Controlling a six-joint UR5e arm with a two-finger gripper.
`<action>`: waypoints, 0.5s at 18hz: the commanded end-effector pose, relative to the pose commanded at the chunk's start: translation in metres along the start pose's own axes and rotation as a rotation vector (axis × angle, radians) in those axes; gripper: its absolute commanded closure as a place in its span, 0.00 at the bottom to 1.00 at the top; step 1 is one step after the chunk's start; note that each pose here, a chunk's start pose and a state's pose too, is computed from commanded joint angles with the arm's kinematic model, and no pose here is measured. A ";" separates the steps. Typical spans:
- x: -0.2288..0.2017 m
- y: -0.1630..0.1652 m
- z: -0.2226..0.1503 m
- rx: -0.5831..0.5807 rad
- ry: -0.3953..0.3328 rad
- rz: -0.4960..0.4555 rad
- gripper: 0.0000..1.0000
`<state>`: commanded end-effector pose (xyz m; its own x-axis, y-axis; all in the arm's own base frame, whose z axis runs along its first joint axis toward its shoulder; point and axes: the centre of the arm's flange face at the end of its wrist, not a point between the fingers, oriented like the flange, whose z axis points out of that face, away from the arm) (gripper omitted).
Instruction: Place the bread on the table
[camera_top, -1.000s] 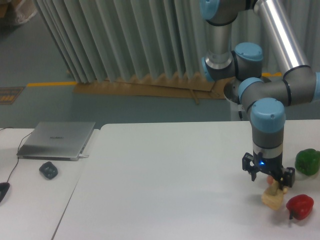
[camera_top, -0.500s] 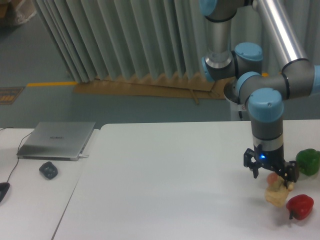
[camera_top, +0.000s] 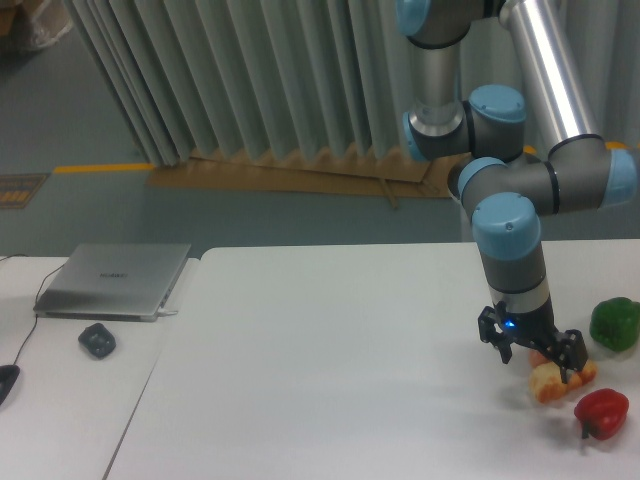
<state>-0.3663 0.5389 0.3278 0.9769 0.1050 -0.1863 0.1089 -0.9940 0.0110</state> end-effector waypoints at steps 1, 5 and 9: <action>-0.003 -0.002 -0.006 0.011 -0.009 -0.001 0.00; -0.018 0.000 -0.017 0.034 -0.011 -0.022 0.00; -0.035 0.019 -0.034 0.092 0.020 -0.014 0.00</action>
<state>-0.3924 0.5170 0.3684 0.9789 0.1184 -0.1663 0.1060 -0.9910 -0.0818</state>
